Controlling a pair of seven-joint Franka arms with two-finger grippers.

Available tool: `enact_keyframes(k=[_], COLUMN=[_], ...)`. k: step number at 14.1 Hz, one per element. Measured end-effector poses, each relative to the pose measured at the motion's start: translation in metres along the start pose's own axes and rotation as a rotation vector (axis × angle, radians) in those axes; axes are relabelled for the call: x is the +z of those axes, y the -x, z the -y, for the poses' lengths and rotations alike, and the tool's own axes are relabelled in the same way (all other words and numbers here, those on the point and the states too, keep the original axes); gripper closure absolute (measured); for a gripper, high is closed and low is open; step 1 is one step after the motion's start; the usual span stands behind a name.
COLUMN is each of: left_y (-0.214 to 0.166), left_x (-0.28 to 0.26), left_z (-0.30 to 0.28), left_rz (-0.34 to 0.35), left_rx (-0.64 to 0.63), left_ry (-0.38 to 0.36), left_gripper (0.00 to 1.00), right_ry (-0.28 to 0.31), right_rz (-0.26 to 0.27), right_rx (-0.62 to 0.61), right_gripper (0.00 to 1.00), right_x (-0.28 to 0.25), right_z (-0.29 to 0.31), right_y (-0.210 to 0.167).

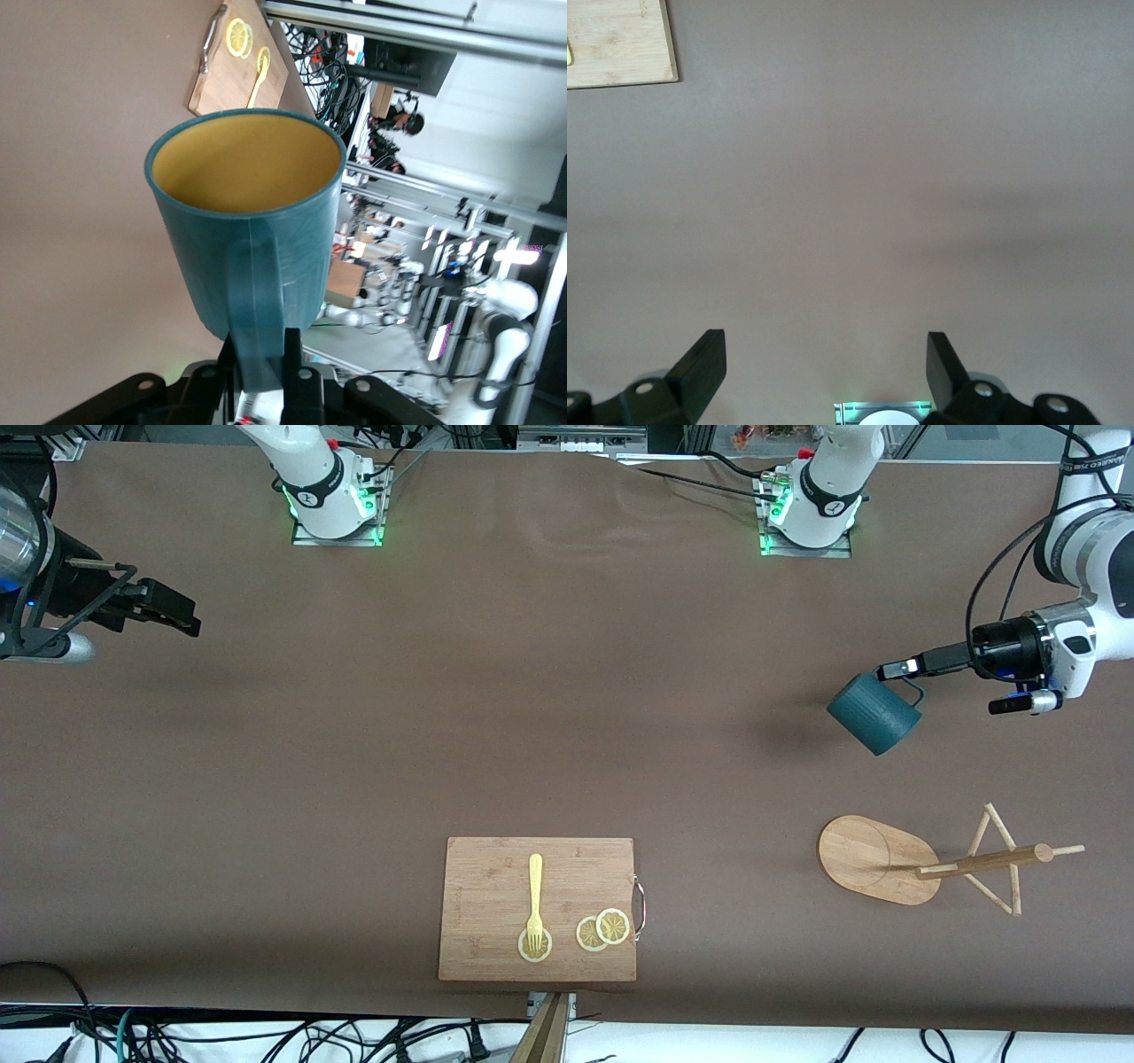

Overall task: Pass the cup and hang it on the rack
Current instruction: 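Lift the mug with the left gripper and carry it to the wooden rack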

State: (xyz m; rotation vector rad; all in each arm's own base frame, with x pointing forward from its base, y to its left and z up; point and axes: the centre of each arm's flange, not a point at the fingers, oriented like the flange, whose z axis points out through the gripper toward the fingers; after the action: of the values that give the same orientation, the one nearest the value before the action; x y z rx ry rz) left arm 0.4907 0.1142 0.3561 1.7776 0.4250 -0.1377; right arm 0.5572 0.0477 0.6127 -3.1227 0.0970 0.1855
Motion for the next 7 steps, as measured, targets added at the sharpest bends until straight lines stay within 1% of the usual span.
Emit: enact_keyframes(k=[3,6,7], left_y=[0.001,-0.009,-0.013], left_x=[-0.041,-0.065,-0.068], left_z=[0.002,0.007,0.012], left_rz=[-0.001,-0.005,0.008], left_rx=[-0.087,-0.115,-0.124], left_ry=[0.069,0.103,0.120], left_gripper=[0.79,0.79,0.79], right_ry=[0.000,0.000,0.000], right_rz=[0.000,0.000,0.000], right_rx=[-0.003,-0.003,-0.003], right_gripper=[0.00,0.00,0.00], right_x=[0.000,0.000,0.000], right_z=[0.001,0.001,0.001], right_y=[0.000,0.000,0.000])
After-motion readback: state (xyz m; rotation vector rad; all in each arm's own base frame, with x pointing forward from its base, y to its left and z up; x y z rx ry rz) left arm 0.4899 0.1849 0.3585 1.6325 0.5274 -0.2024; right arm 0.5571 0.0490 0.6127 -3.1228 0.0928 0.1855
